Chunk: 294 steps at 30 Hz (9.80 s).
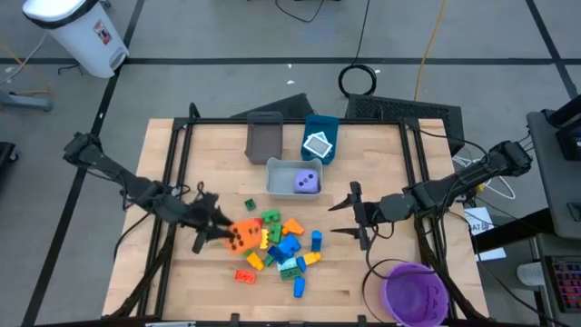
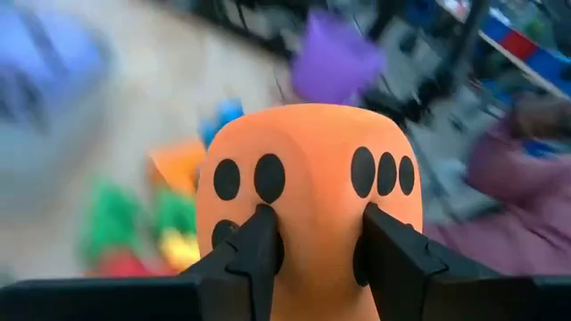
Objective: Pick & Place Toys
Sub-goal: Put the orange game dice into the gray bin, then put the blue game piece into the black bin
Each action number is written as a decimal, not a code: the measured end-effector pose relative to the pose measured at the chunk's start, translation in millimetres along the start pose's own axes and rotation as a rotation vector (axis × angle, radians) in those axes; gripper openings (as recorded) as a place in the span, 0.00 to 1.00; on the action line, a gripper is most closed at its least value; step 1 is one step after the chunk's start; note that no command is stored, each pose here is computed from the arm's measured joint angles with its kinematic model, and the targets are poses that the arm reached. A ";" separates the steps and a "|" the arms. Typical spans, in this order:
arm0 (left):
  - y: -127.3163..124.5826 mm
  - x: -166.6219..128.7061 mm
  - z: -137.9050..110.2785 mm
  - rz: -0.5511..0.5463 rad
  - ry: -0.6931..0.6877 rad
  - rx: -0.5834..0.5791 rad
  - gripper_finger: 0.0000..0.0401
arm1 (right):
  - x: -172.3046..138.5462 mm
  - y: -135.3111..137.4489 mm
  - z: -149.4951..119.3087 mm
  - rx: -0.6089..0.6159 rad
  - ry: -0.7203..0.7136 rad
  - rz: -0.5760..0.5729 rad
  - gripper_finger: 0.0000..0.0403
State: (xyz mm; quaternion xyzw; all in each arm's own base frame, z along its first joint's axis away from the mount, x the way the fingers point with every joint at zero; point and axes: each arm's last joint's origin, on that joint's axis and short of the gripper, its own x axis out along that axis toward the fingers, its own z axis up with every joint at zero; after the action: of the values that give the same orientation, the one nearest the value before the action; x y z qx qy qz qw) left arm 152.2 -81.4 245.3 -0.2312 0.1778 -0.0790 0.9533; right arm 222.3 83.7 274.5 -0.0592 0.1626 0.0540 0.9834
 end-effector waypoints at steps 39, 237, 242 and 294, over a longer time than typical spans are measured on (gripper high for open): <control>102.2 116.8 60.0 0.770 0.297 0.655 0.31 | 0.1 -0.1 -0.1 -0.003 0.000 0.000 0.60; 106.4 12.9 -27.0 0.472 -0.536 0.122 0.94 | 104.5 -19.8 -144.8 -0.060 0.318 0.026 0.29; 106.4 12.8 -26.8 0.455 -0.552 0.063 0.94 | 102.9 -20.5 -135.9 -0.056 0.265 0.023 0.16; 108.5 12.6 -28.2 0.473 -0.586 -0.074 0.94 | 94.7 2.2 -97.9 0.152 0.285 -0.126 0.98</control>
State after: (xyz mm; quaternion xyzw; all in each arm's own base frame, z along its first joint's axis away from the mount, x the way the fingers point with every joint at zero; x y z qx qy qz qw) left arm 160.6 -0.4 167.2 -0.2310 -0.0512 0.2192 0.9466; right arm 280.4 81.1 151.4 -0.0019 0.2998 -0.0292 0.9536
